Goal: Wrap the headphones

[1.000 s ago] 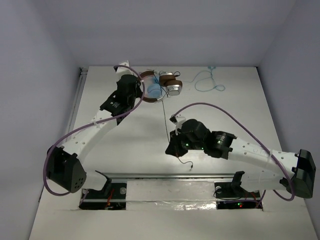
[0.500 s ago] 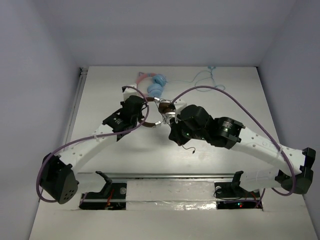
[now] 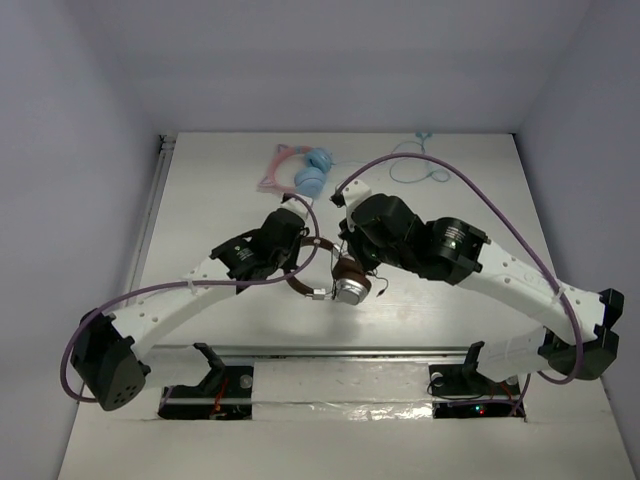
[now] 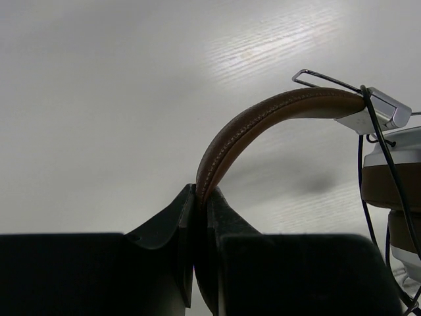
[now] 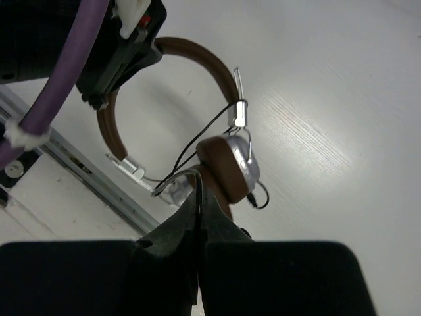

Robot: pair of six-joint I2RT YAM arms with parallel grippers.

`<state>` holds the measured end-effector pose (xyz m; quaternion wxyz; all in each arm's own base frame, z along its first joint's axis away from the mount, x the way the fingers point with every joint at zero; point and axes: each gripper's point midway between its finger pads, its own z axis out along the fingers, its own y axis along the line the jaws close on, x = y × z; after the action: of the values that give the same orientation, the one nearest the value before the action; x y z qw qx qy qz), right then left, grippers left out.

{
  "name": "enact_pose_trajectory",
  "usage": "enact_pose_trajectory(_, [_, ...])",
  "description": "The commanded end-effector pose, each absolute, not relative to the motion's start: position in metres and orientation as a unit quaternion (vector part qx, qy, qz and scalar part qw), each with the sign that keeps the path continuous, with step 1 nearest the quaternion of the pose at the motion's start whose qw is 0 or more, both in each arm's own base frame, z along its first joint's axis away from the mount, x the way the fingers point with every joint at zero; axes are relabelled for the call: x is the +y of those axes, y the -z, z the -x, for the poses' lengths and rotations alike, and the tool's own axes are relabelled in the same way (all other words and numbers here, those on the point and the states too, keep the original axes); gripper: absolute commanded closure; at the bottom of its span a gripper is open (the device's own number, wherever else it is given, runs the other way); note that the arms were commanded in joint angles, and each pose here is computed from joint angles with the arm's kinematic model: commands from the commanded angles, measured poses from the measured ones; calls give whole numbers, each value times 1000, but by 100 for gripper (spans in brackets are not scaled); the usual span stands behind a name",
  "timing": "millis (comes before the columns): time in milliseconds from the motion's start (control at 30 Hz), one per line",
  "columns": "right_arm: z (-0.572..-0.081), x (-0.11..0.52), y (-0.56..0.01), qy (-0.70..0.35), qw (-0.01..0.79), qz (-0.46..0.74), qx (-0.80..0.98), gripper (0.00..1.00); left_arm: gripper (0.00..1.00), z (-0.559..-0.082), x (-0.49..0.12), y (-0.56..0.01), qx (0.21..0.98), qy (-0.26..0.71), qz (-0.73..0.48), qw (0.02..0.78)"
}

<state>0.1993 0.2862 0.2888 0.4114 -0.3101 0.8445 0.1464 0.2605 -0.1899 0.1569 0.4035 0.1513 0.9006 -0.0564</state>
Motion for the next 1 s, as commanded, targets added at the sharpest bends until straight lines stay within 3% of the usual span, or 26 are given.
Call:
enact_pose_trajectory(0, [-213,287,-308,-124,448,316,827,100,100,-253,-214,-182,878,109,-203,420])
enact_pose_trajectory(333, [-261,247,-296,-13,509,234,828,100,100,-236,-221,-193,860,151,-254,416])
enact_pose_trajectory(967, [-287,239,-257,-152,512,149,832,100,100,-232,-223,-258,795,319,-258,446])
